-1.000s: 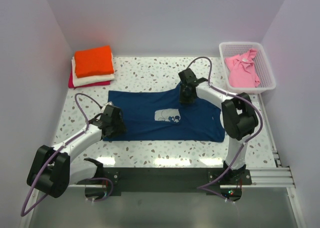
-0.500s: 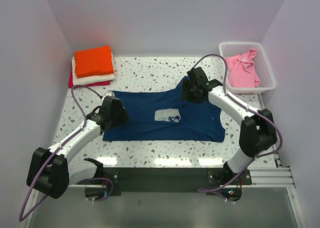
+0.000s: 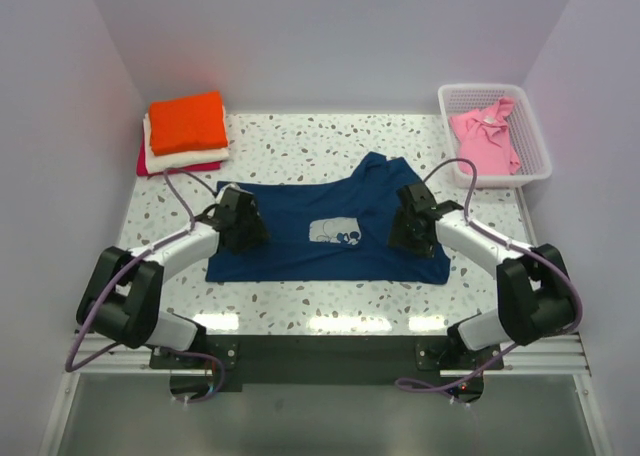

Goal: Fold and stack the t-shirts
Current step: Fold the tshirt

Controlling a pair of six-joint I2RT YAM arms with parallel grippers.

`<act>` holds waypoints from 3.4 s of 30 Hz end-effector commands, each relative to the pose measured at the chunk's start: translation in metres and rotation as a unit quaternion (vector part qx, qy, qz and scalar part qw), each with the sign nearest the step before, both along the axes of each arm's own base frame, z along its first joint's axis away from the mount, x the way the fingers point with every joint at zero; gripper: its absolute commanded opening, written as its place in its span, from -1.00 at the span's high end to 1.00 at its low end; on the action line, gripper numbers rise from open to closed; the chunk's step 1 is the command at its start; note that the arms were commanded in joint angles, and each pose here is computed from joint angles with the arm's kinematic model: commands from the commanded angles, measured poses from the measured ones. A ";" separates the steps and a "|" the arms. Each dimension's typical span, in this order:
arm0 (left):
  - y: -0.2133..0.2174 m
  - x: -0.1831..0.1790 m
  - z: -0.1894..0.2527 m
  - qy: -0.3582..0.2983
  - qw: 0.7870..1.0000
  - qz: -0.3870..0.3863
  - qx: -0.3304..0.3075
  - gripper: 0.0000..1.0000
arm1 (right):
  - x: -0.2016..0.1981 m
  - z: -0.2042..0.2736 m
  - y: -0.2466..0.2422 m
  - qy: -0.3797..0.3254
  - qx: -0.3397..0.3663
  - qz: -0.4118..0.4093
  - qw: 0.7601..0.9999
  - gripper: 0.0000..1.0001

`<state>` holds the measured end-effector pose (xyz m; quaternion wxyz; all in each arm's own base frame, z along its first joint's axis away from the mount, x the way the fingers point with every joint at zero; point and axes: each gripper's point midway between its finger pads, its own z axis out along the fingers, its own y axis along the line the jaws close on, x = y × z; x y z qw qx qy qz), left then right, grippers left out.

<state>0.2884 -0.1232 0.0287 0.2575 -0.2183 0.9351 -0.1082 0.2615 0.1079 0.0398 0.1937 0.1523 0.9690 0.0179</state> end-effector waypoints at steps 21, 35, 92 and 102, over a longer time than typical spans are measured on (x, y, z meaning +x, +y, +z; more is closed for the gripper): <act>0.043 -0.095 -0.035 0.050 0.996 0.074 0.011 -0.25 | -0.098 0.000 -0.045 0.057 0.057 -0.103 0.991 -0.30; 0.044 -0.013 0.068 -0.074 0.993 0.081 0.034 -0.31 | 0.014 0.116 -0.012 -0.128 0.095 0.016 0.987 -0.28; 0.155 0.140 -0.006 0.062 0.960 0.222 0.155 0.76 | 0.282 0.028 0.029 -0.151 0.062 0.146 0.976 -0.25; 0.153 0.144 -0.007 0.059 0.963 0.213 0.151 0.93 | 0.273 0.012 0.027 -0.123 0.070 0.136 0.980 -0.19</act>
